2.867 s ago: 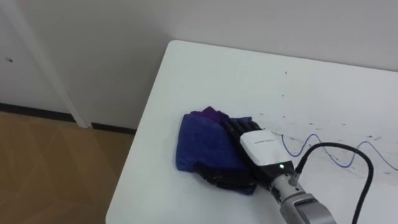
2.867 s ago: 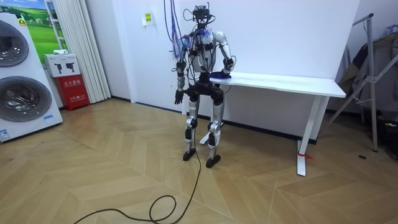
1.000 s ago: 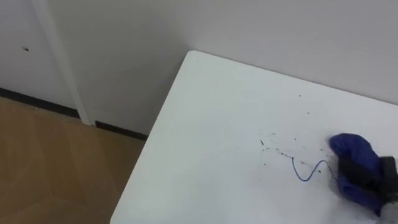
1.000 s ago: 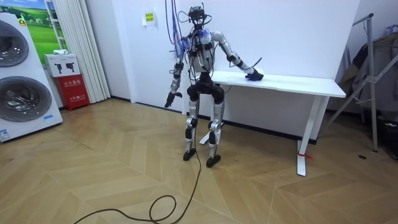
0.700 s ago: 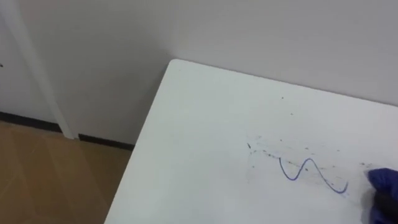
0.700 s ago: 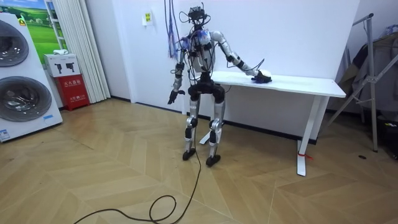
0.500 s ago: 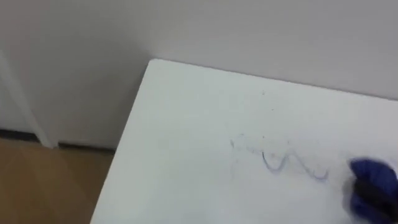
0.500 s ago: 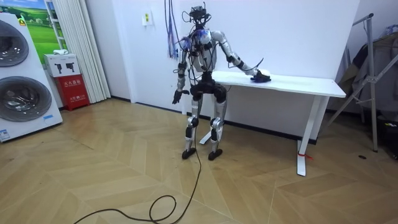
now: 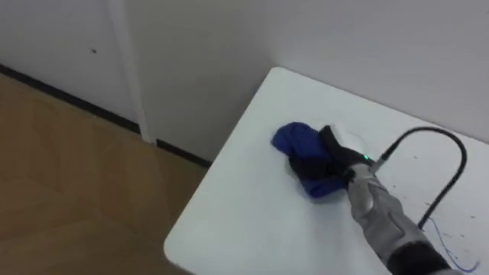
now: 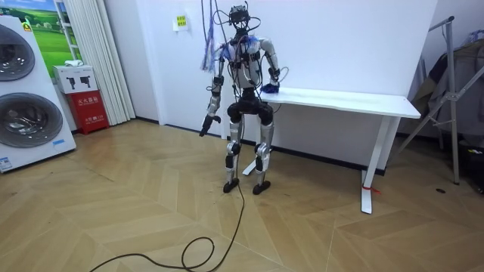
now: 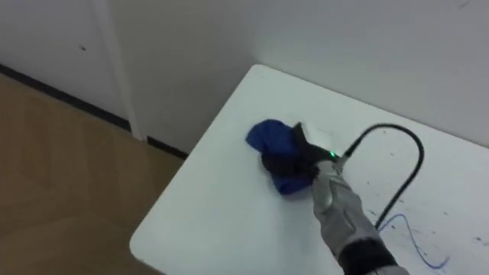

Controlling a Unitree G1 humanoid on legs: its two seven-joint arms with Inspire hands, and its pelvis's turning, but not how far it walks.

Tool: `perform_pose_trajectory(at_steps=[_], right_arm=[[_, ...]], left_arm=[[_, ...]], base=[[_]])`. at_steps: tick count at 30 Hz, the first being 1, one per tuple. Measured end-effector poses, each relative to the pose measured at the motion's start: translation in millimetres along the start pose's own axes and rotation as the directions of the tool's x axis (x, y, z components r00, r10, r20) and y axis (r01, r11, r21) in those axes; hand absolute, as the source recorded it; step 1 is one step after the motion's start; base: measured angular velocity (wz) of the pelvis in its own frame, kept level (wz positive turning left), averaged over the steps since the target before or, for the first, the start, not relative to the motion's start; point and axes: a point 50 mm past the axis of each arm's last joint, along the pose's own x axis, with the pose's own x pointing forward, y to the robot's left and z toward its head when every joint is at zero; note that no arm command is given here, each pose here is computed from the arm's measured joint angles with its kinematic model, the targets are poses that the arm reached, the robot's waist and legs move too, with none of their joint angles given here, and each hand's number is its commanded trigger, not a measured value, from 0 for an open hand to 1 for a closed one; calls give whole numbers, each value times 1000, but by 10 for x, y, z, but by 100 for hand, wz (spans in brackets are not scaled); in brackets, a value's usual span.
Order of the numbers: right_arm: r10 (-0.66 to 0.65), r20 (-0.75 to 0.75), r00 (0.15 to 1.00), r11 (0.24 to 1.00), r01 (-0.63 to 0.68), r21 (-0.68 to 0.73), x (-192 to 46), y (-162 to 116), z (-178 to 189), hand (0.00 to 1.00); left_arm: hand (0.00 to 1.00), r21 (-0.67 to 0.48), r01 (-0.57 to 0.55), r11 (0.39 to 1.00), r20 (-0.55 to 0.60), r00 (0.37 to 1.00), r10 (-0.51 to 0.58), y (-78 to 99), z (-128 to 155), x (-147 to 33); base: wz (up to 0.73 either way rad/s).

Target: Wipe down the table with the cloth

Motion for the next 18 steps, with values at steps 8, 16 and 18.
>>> perform_pose_trajectory(at_steps=[8, 16, 18], right_arm=[[-247, -311, 918, 966, 258, -7, -621, -67, -1055, 100], [-351, -624, 698, 909, 415, -47, -1194, -178, -1769, 100], [-352, -647, 676, 904, 424, -49, -1232, -214, -1830, 100]], left_arm=[[0, -35, -47, 998, 5, 999, 47, 111, 12, 21], [0, -98, -112, 989, 1, 994, 113, 201, -12, 28], [0, -98, -113, 989, 1, 994, 113, 198, -21, 26]], base=[[9], [2], [-3]])
